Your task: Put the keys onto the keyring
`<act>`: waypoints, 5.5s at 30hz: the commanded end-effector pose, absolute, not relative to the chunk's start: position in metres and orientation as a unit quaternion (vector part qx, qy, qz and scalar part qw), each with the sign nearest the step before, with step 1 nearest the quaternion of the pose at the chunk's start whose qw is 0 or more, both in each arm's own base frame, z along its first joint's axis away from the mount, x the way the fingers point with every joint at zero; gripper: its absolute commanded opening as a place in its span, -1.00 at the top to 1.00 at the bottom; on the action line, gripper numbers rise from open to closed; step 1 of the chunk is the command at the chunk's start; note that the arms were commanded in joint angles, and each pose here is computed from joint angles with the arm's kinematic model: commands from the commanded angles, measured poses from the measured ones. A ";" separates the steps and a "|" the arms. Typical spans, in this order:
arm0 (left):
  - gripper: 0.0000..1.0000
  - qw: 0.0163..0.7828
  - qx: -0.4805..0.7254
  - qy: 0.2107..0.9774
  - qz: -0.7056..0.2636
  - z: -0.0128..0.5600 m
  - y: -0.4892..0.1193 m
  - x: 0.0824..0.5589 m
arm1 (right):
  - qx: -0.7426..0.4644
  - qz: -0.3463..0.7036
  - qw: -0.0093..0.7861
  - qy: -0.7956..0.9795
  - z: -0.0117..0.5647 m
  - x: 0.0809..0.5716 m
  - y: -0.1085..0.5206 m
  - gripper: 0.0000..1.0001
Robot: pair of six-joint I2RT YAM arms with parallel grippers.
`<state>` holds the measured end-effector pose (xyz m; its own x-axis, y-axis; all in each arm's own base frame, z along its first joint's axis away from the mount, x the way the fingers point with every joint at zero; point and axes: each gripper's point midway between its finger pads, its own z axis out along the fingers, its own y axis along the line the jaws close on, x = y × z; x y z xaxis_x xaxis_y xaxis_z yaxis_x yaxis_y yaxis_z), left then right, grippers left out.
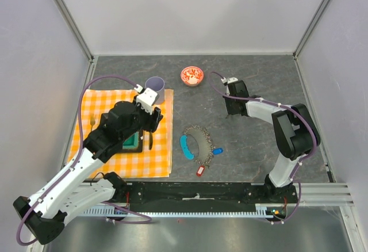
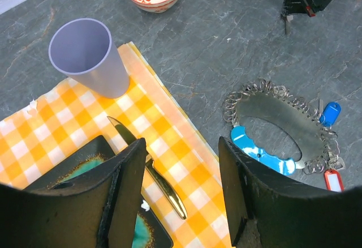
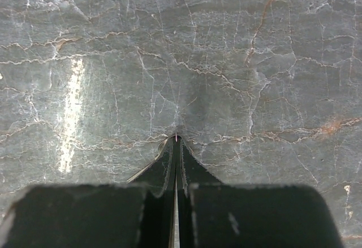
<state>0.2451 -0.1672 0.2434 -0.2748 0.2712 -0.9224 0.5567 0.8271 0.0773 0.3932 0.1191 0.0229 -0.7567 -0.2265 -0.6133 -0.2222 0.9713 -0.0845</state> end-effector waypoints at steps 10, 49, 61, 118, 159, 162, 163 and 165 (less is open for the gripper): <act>-0.22 0.551 0.270 0.777 -0.144 0.248 -0.169 0.248 | -0.081 0.007 0.349 0.934 0.033 0.400 0.121 0.41; -0.22 0.544 0.264 0.782 -0.152 0.243 -0.169 0.251 | -0.536 0.146 0.312 0.771 0.059 0.278 0.231 0.21; -0.23 0.541 0.265 0.783 -0.151 0.241 -0.169 0.251 | -0.570 0.177 0.288 0.749 0.042 0.278 0.253 0.24; -0.02 0.579 0.462 0.510 -0.436 0.301 -0.310 0.183 | -0.521 0.370 0.634 0.436 0.333 0.187 0.278 1.00; 0.96 0.579 0.525 0.518 -0.348 0.300 -0.307 0.185 | -0.534 0.379 0.584 0.480 0.309 0.184 0.277 0.74; 0.96 0.583 0.544 0.519 -0.308 0.301 -0.301 0.187 | -0.533 0.371 0.577 0.496 0.302 0.184 0.273 0.57; 0.96 0.590 0.551 0.515 -0.290 0.302 -0.299 0.189 | -0.530 0.368 0.580 0.498 0.302 0.184 0.271 0.51; 0.96 0.585 0.568 0.508 -0.278 0.303 -0.300 0.185 | -0.527 0.361 0.585 0.500 0.302 0.186 0.270 0.39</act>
<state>0.1806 -0.3067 0.2732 0.1604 0.2090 -0.9647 0.9608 0.1910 0.2012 0.1847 0.2749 0.2810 0.1798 -0.1177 -0.9766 -0.9687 0.1518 -0.1967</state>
